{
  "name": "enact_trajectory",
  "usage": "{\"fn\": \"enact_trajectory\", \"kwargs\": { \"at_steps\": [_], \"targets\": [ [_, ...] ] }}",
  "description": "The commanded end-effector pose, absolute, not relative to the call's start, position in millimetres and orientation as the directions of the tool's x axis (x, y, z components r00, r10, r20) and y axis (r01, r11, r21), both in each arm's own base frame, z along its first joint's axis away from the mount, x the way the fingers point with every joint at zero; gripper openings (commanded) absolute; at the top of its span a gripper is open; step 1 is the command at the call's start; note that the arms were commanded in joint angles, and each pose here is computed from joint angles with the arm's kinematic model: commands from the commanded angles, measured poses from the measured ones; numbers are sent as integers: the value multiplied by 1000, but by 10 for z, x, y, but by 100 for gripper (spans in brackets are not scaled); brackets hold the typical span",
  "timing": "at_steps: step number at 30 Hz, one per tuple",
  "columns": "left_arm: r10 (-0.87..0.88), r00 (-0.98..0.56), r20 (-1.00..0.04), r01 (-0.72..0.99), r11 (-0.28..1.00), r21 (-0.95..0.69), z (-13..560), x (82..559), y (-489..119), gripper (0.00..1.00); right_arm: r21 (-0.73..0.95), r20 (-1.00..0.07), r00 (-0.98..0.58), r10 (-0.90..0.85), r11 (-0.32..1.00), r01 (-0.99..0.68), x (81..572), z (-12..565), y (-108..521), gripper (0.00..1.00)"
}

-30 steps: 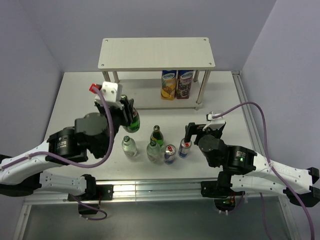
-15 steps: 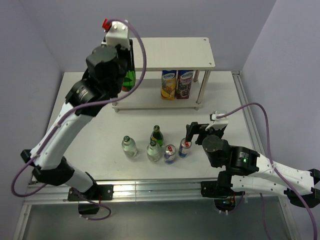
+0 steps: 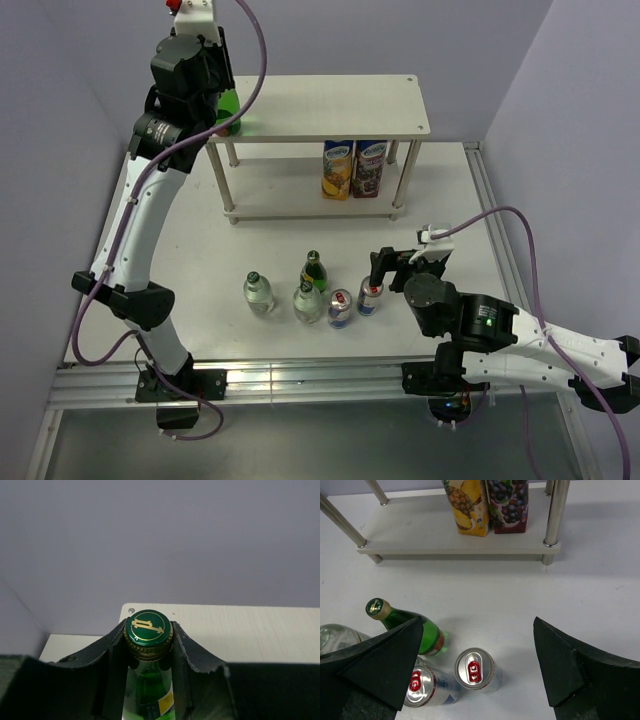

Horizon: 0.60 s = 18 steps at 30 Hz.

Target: Place and organize the beverage onto the shelf

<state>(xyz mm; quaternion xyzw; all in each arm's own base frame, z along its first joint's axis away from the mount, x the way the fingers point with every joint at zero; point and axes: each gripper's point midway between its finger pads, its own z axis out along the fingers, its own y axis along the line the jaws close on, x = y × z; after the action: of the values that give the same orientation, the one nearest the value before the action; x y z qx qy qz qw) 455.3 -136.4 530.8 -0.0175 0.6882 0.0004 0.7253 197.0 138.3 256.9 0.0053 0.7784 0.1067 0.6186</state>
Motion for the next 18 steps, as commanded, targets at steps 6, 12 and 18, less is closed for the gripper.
{"fn": "enact_trajectory", "kwargs": {
  "at_steps": [6, 12, 18],
  "targets": [
    [-177, 335, -926, 42, 984, -173, 6055, 4550, -1313, 0, 214, -960, -212, 184, 968, -128, 1963, 2655, 1386, 97],
    [-164, 319, -934, 37, 986, -161, 5864, 4756, -1401, 0, 213, -960, -212, 185, 969, -121, 1962, 2657, 1367, 97],
    [-152, 317, -936, 27, 988, -151, 5785, 4878, -1436, 0, 216, -959, -212, 187, 969, -123, 1955, 2655, 1369, 97]
  ]
}}
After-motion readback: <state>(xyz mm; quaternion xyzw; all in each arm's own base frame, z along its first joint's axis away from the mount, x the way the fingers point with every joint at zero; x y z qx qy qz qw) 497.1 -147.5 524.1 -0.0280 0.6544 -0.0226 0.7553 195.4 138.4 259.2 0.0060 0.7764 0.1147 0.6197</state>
